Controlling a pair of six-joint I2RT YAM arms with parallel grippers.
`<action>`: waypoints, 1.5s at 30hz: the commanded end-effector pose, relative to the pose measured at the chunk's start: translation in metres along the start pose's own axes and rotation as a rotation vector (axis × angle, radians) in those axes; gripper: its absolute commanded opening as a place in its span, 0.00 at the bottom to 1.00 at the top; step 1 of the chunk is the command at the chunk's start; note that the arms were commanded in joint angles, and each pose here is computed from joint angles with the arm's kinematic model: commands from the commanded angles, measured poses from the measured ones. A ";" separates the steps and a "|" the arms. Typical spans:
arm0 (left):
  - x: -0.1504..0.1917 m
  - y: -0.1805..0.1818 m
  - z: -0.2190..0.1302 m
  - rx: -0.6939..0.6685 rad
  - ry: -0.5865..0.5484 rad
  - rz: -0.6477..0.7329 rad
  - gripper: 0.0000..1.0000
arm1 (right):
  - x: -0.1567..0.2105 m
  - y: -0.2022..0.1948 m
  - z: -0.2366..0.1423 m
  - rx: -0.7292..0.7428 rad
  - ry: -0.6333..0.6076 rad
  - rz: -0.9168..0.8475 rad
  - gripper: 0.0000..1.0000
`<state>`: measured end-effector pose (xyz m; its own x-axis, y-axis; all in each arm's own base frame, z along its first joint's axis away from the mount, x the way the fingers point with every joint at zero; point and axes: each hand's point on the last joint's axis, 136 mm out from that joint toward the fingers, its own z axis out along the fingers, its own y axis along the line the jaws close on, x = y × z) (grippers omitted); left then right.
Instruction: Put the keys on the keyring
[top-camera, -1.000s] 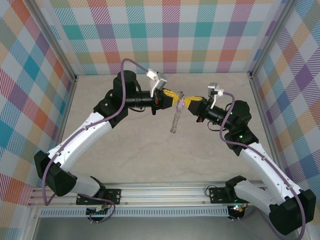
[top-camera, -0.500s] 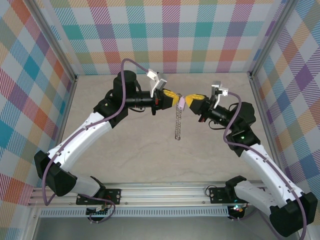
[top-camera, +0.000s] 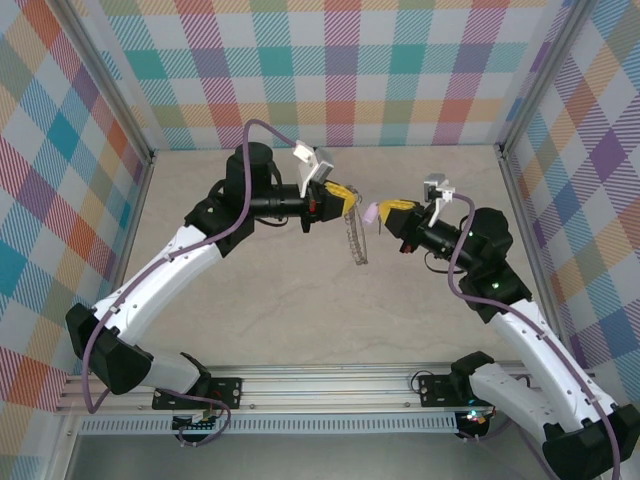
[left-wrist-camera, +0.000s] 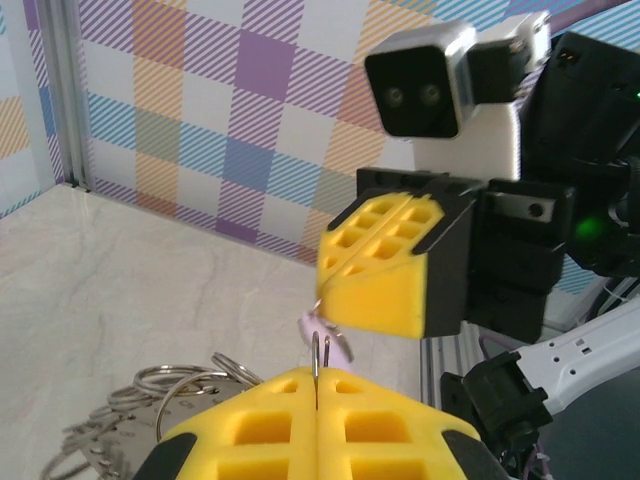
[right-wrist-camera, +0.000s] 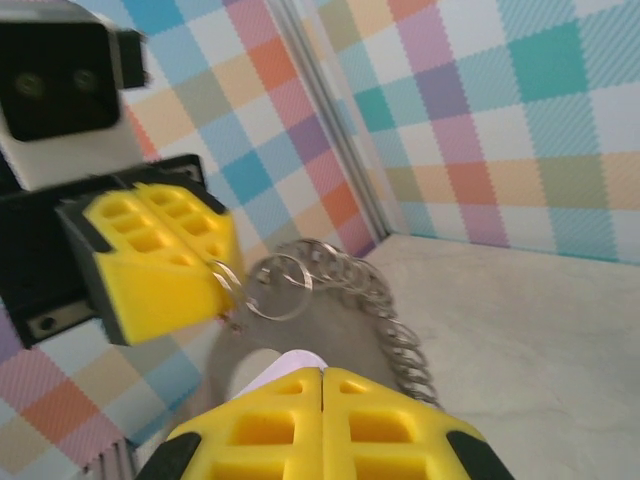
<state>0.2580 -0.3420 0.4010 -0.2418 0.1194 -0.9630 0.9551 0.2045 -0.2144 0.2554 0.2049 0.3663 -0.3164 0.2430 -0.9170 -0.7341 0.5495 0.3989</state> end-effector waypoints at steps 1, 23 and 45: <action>-0.021 -0.022 -0.011 0.030 -0.049 0.072 0.00 | 0.006 -0.016 0.002 0.072 0.034 -0.026 0.00; -0.009 -0.013 0.003 0.052 -0.030 0.028 0.00 | -0.049 0.053 0.000 -0.197 -0.091 -0.002 0.00; -0.015 -0.014 -0.001 0.038 -0.039 0.055 0.00 | -0.025 0.030 0.005 -0.106 -0.038 -0.007 0.00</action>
<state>0.2578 -0.3435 0.3995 -0.2505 0.1204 -0.9606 0.9546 0.1957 -0.2244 0.2451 0.2196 0.4030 -0.3137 0.2874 -0.9050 -0.7902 0.4494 0.4166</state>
